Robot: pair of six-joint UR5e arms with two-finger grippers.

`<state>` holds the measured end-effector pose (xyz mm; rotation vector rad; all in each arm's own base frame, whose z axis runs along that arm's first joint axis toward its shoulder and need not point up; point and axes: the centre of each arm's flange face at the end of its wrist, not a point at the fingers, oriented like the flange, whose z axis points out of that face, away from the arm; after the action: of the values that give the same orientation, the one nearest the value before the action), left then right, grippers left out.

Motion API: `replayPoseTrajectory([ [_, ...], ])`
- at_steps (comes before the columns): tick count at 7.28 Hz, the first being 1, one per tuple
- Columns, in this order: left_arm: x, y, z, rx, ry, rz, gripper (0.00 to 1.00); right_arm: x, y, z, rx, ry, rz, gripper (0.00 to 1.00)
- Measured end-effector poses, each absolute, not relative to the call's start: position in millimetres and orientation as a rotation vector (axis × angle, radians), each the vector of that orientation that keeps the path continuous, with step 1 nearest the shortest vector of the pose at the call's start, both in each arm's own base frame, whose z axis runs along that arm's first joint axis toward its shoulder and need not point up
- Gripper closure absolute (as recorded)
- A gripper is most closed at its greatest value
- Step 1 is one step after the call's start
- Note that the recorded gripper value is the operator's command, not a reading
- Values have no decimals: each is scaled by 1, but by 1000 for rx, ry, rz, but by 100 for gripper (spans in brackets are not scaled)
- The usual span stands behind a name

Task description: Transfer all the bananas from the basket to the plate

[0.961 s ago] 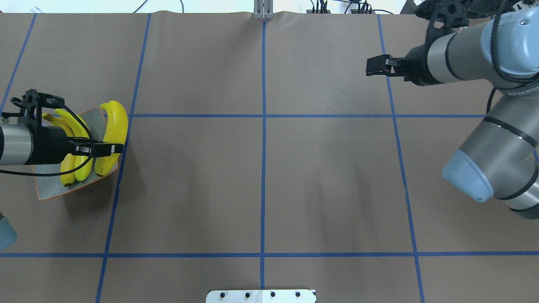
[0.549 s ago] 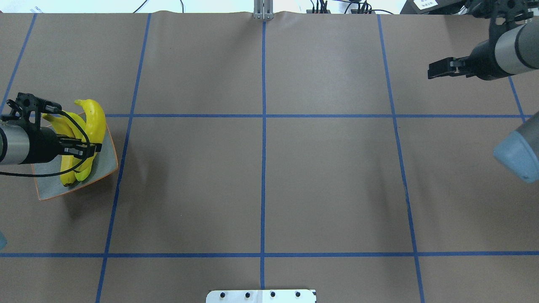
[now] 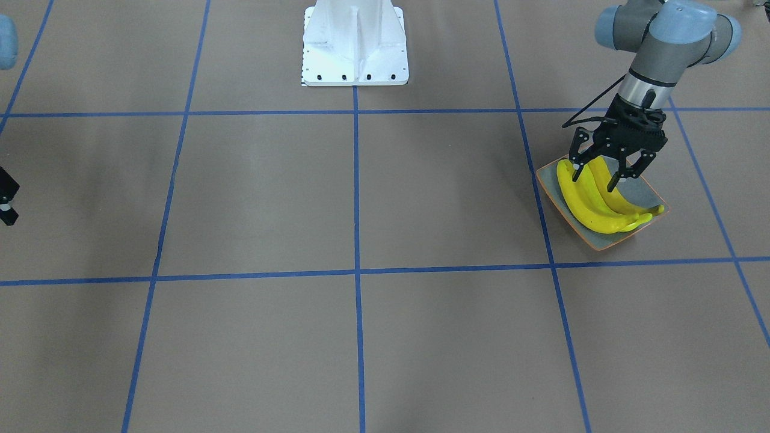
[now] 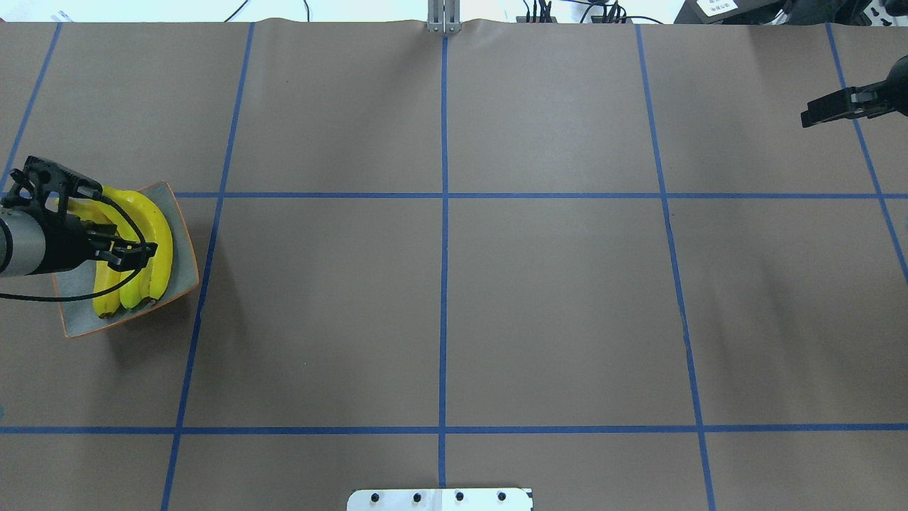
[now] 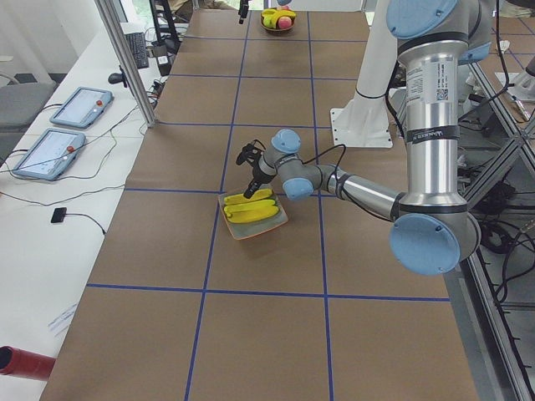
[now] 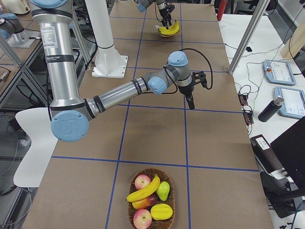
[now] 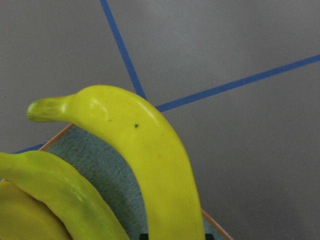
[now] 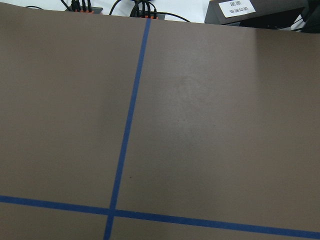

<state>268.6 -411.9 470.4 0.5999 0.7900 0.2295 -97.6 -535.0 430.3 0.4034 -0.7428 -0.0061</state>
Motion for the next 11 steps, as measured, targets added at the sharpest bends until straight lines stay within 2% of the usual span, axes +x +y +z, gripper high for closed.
replayPoseTrajectory([
  [4, 264, -406, 415, 641, 904, 284, 0, 5, -528, 534, 372, -683, -133, 0],
  [8, 271, -411, 390, 665, 947, 293, 0, 87, -433, 670, 288, -667, -259, 0],
  [11, 272, -412, 386, 671, 954, 294, 0, 126, -368, 779, 284, -889, -302, 1],
])
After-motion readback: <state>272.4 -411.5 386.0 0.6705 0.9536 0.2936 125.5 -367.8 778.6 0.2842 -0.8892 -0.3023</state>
